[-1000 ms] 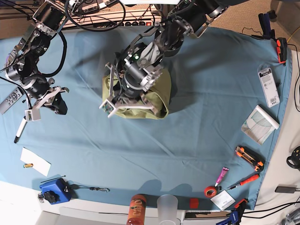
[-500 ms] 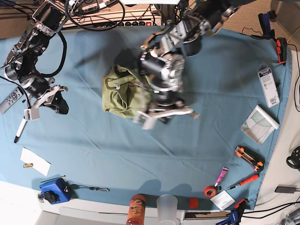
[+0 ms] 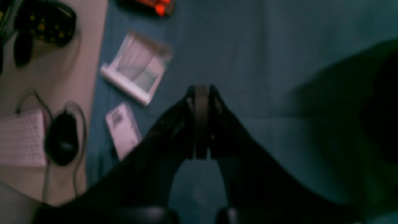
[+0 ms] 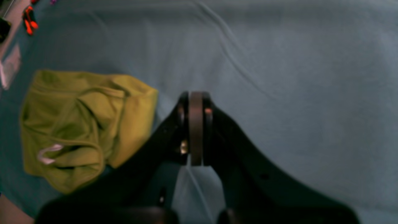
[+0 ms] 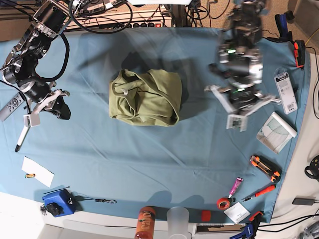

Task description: Layout the t-shirt on the table in an organized manner, then fold the t-shirt properly

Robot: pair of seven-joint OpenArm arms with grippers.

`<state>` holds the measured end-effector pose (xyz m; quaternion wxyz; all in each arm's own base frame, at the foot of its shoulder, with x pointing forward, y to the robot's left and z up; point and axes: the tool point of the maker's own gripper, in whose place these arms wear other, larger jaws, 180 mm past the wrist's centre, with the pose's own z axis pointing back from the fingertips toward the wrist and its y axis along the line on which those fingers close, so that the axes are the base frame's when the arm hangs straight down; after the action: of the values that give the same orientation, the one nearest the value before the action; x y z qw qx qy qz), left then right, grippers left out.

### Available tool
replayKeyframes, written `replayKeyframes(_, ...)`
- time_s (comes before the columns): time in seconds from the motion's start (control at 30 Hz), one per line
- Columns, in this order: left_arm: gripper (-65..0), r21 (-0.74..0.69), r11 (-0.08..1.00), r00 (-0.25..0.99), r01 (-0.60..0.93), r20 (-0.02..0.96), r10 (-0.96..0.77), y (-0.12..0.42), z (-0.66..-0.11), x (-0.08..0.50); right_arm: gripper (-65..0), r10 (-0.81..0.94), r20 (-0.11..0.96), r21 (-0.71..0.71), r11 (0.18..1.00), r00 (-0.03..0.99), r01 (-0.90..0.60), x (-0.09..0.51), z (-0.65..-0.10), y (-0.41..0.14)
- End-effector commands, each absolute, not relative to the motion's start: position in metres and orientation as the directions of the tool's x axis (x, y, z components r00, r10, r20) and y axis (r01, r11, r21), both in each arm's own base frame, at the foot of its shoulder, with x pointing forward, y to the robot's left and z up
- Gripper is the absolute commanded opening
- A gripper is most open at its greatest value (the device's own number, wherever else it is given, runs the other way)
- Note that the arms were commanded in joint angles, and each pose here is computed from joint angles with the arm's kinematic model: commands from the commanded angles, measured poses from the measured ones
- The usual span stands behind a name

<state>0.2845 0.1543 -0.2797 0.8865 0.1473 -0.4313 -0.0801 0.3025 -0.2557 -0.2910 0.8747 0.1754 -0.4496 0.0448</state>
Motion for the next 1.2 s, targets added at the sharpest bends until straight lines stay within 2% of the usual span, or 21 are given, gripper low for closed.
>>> replayKeyframes(0.0,-65.0,0.319,0.948,0.580,-0.001,0.772,-0.260,0.161,-0.269,0.286,-65.0,-0.062,0.841,0.240,0.933,0.538,-0.268,0.305,-0.271,-0.255)
replayKeyframes(0.23,-65.0,0.239,0.970,0.678,0.048,0.705,-0.207,0.193,-0.294,0.245,-65.0,0.116,0.844,0.083,0.936,0.523,-0.341,0.265,-0.253,-0.233)
replayKeyframes(0.37,-65.0,0.204,0.978,0.769,0.028,0.621,-0.152,0.208,-0.312,0.207,-65.0,0.175,0.800,0.055,0.931,0.574,-0.360,0.233,-0.263,-0.226)
replayKeyframes(0.63,-65.0,0.142,0.989,0.892,0.041,0.441,-0.100,0.221,-0.345,0.127,-65.0,0.179,0.618,0.141,0.933,0.766,-0.332,0.157,-0.315,-0.227)
replayKeyframes(0.83,-65.0,0.135,0.989,0.951,0.061,0.292,-0.098,0.221,-0.361,0.073,-65.0,0.192,0.488,0.175,0.934,0.851,-0.311,0.112,-0.335,-0.230)
replayKeyframes(0.97,-65.0,0.128,0.989,0.974,0.073,0.202,-0.098,0.221,-0.366,0.038,-65.0,0.217,0.386,0.140,0.947,0.897,-0.289,0.083,-0.347,-0.241)
replayKeyframes(1.17,-65.0,0.115,0.991,0.989,0.071,0.122,-0.086,0.224,-0.378,0.001,-65.0,0.168,0.239,0.168,0.963,0.956,-0.212,0.042,-0.373,-0.257)
